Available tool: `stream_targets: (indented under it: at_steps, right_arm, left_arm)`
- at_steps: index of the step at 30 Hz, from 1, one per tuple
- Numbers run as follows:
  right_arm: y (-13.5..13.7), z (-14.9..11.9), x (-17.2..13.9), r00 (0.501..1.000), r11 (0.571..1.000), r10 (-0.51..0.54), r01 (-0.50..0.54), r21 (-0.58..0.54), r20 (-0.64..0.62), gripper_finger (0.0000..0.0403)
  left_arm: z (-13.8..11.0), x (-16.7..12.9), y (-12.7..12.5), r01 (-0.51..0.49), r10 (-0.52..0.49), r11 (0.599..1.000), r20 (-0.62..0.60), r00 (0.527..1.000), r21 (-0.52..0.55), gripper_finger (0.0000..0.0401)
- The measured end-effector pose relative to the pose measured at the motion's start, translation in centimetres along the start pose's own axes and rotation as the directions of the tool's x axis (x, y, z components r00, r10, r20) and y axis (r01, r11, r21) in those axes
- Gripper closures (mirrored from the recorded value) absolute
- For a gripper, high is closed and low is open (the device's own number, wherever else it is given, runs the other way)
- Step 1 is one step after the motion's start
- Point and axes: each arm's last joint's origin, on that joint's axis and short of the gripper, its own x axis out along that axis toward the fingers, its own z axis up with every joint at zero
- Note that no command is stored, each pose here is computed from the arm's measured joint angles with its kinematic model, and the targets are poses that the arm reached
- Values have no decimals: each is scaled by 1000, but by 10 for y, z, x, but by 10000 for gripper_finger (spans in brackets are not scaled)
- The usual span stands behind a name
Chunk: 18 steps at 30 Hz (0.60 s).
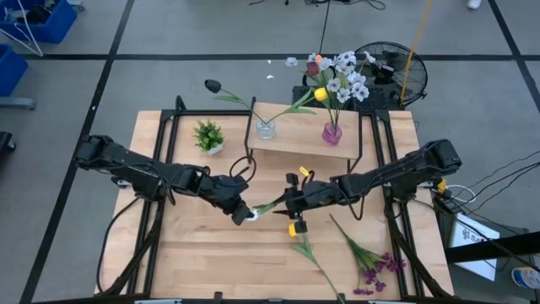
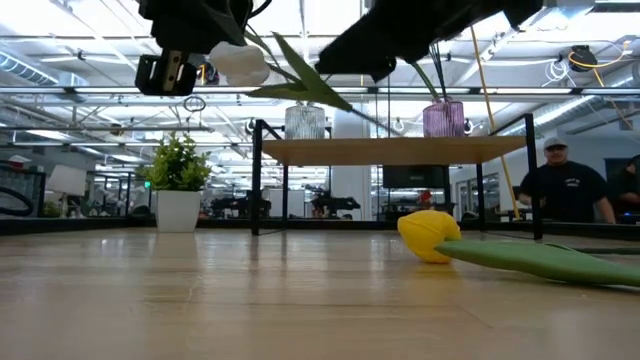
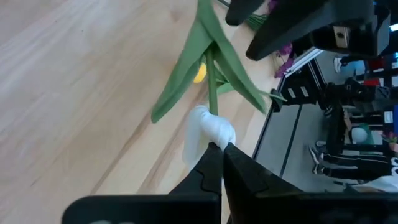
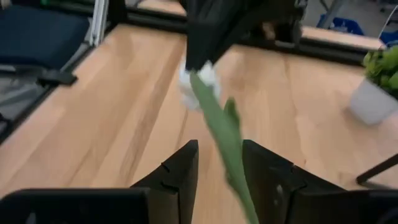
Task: Pick and place flowers into a vace then onto a shelf
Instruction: Put the white tulip into the transparent vase
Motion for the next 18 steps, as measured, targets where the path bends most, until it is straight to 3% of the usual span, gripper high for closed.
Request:
stream_targets:
  at_steps: [9, 18]
  right_arm:
    - [-9, -12, 1, 999, 1000, -19, 19, 9, -33, 286]
    - [-8, -14, 2, 999, 999, 31, -32, -20, -33, 291]
  left_arm:
    - [2, 0, -5, 55, -55, 998, 1, 999, 14, 393]
    - [5, -1, -5, 72, -72, 997, 12, 997, 13, 387]
